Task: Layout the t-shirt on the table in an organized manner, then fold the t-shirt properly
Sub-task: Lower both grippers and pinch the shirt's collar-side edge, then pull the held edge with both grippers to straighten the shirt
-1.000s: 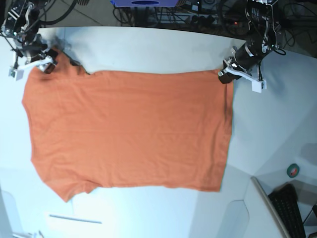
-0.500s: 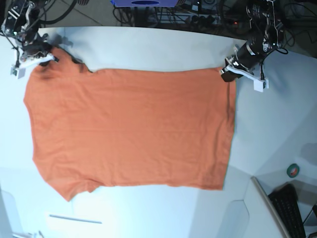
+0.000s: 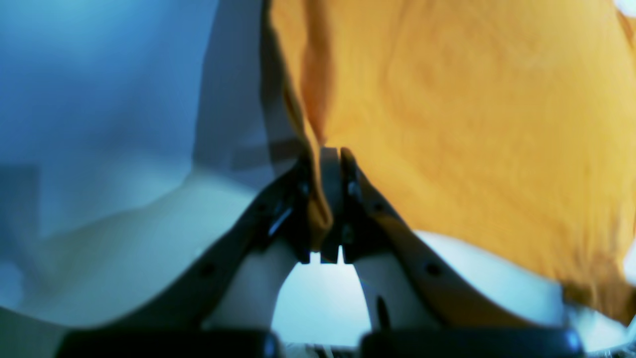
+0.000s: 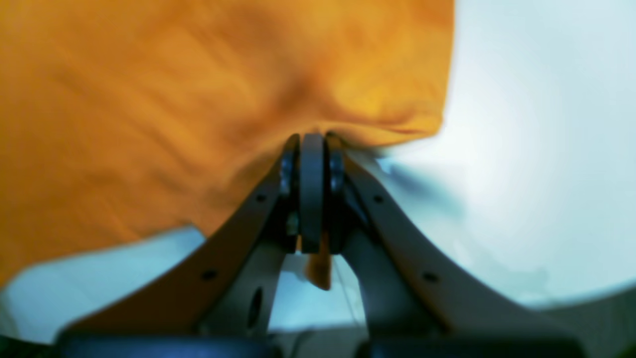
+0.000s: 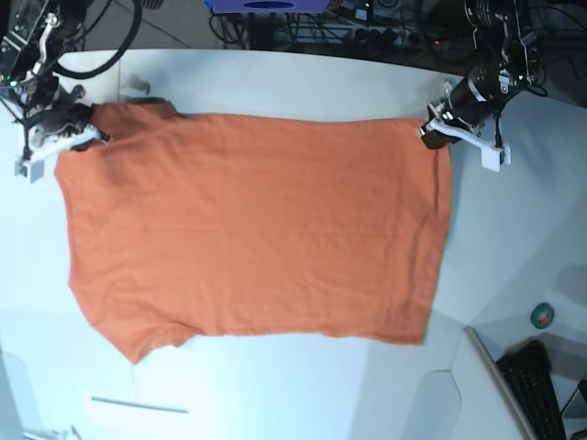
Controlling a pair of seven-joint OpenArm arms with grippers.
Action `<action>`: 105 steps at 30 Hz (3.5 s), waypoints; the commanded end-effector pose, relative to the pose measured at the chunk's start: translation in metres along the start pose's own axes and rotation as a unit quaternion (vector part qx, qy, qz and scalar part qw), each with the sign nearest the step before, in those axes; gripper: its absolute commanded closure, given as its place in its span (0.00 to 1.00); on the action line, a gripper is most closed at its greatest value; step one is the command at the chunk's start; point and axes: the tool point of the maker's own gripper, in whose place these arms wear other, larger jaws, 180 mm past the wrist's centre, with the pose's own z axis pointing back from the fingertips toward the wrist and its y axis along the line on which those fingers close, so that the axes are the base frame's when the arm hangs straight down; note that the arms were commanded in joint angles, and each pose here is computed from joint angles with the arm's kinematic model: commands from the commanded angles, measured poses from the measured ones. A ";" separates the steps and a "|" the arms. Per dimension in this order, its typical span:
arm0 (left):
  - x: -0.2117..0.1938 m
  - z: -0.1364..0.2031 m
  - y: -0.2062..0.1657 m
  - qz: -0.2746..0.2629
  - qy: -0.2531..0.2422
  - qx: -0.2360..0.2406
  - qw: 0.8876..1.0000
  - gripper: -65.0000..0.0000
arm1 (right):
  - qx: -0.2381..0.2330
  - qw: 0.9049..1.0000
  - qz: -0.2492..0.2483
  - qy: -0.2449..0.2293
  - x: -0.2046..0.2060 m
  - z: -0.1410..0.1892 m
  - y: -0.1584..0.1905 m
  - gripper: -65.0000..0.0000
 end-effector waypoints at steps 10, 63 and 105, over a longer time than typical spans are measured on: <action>0.063 -0.025 -0.022 0.049 -0.046 -0.007 0.998 1.00 | 0.034 0.999 0.010 -0.032 0.067 -0.022 0.027 1.00; 0.119 -0.083 -0.025 0.130 -0.115 -0.010 0.985 1.00 | 0.053 0.994 -0.001 -0.091 0.147 -0.079 0.057 1.00; 0.142 -0.079 -0.036 0.125 -0.145 -0.022 0.981 0.94 | 0.054 0.993 -0.006 -0.100 0.151 -0.080 0.059 0.87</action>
